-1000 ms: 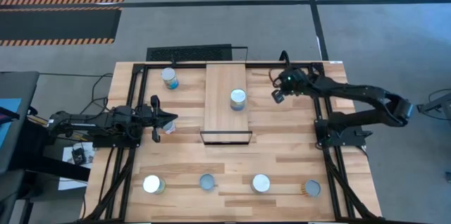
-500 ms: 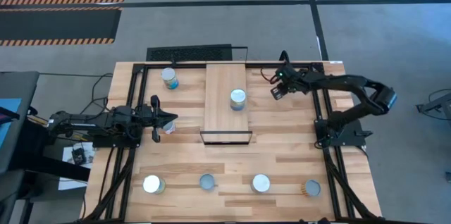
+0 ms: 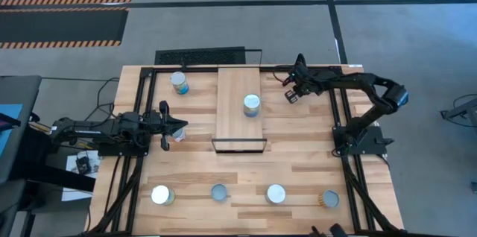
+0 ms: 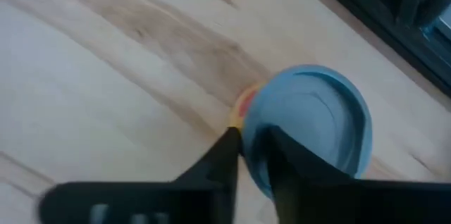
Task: Pick and place cans onto a shelf
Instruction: Put the canned pineapple on the shelf
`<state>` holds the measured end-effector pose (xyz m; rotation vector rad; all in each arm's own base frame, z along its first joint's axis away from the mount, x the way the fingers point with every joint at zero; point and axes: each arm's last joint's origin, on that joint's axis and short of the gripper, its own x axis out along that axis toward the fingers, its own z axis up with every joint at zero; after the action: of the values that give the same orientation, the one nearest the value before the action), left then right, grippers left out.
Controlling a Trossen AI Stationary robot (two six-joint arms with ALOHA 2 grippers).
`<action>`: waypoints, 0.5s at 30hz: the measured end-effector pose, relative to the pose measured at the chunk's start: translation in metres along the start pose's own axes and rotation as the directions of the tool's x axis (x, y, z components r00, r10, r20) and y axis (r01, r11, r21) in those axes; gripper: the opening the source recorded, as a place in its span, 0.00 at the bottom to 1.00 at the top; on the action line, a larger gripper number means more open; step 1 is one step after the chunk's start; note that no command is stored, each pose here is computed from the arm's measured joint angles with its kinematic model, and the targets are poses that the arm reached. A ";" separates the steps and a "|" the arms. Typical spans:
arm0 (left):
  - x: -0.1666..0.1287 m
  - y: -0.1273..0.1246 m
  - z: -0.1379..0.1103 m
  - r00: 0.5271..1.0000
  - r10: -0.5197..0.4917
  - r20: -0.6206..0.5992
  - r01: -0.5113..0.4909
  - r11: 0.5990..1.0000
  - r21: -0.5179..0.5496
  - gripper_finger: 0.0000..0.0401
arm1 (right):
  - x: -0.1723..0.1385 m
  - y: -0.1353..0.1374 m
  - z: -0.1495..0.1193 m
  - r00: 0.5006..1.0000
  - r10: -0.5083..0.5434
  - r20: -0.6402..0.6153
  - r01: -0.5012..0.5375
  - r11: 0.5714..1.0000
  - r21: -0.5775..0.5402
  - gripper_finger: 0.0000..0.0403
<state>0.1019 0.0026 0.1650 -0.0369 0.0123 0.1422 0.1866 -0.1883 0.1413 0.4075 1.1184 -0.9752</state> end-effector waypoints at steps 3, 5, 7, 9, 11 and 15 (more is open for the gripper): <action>0.000 0.000 0.000 1.000 0.000 0.000 0.000 1.000 0.000 0.00 | -0.007 0.004 0.002 0.998 0.060 0.009 -0.060 0.998 -0.011 0.05; 0.000 0.000 0.000 1.000 0.000 0.000 0.000 1.000 0.000 0.00 | -0.016 0.008 0.003 0.993 0.117 0.016 -0.117 0.993 -0.018 0.03; 0.000 0.000 0.000 1.000 0.000 0.000 0.000 1.000 0.000 0.00 | -0.028 0.012 0.012 0.983 0.171 0.062 -0.170 0.985 -0.020 0.05; 0.000 0.000 0.000 1.000 0.000 0.000 0.000 1.000 0.000 0.00 | -0.042 0.017 0.019 0.974 0.207 0.097 -0.204 0.978 -0.034 0.07; 0.000 0.000 0.000 1.000 0.000 0.000 0.000 1.000 0.000 0.00 | -0.054 0.025 0.022 0.965 0.233 0.118 -0.227 0.972 -0.065 0.07; 0.000 0.000 0.000 1.000 0.000 -0.001 0.000 1.000 0.001 0.00 | -0.080 0.049 0.036 0.920 0.336 0.203 -0.299 0.935 -0.190 0.03</action>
<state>0.1019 0.0026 0.1649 -0.0365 0.0131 0.1418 0.2393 -0.1511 0.2190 0.3263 0.8735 -0.6242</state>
